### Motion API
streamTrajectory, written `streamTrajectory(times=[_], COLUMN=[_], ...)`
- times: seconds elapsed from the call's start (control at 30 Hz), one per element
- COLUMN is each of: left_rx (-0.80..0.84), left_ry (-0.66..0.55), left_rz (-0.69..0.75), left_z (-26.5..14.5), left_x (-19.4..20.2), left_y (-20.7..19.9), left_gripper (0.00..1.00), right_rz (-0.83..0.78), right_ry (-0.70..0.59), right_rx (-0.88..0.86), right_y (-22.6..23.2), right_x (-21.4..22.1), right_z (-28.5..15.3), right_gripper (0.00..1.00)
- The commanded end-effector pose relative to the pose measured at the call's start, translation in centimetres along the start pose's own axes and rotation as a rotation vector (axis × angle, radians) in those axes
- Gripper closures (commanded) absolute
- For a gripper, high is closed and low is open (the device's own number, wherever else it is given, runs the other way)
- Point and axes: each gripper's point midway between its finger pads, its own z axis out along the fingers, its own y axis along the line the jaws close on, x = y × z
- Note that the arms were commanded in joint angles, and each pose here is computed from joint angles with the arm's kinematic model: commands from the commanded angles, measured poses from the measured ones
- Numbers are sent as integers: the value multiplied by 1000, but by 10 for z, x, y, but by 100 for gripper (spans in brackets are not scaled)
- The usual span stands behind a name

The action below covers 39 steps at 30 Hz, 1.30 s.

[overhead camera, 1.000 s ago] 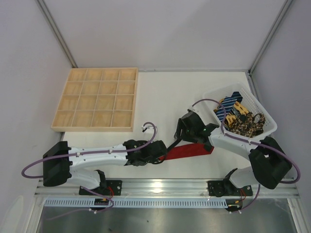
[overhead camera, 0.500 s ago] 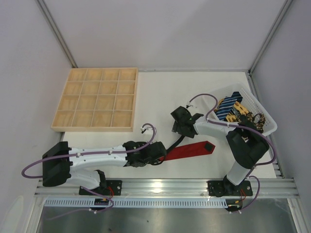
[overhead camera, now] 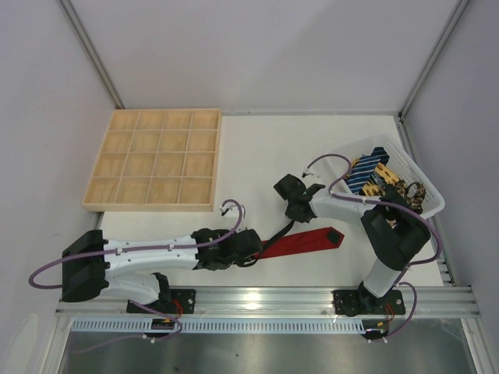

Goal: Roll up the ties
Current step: Roll the tie

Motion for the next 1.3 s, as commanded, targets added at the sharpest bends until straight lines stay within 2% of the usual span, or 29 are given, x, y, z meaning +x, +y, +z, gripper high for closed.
streamTrajectory(times=[0.0,0.03,0.07,0.2,0.47,0.7,0.83,0.87,0.93,0.97,1.0,1.07,1.1,1.2,1.27], left_rx=[19,18,15,20,34,79,101,120,138,153,152,158,163,184,197], left_ry=[-47,-49,-56,-75,-84,-95,-99,-96,-91,-87,-85,-88,-90,-95,-95], left_rz=[-47,-52,-56,-87,-115,-157,-168,-172,-180,-182,-180,-182,-185,-196,-205], left_z=[-4,-4,-5,-6,-4,1,4,2,5,4,4,2,2,1,2], left_x=[-9,-9,-9,-12,-8,-2,3,3,8,8,9,9,8,9,11], left_y=[-1,-1,1,5,12,17,21,20,20,19,20,21,22,23,24], left_gripper=[100,100,100,100,100,100,100,100,99,100,99,100,99,95,94], right_rz=[15,14,15,-5,-6,45,60,7,-7,-78,-114,-179,-200,-311,-360], right_ry=[-29,-37,-37,-73,-46,8,26,39,67,86,126,117,113,81,53], right_rx=[11,-2,4,5,3,79,38,10,-62,-103,-157,-245,-304,-475,-613], right_y=[-3,-1,-3,-1,-20,-63,-64,-62,-49,-45,-37,-25,-16,6,20], right_x=[-6,-8,-9,-15,1,35,40,41,40,41,48,49,50,49,48], right_z=[-2,-7,-9,-32,-66,-56,-42,-38,-32,-32,-35,-45,-52,-86,-114], right_gripper=[92,99,100,100,100,100,100,100,88,81,67,54,39,25,26])
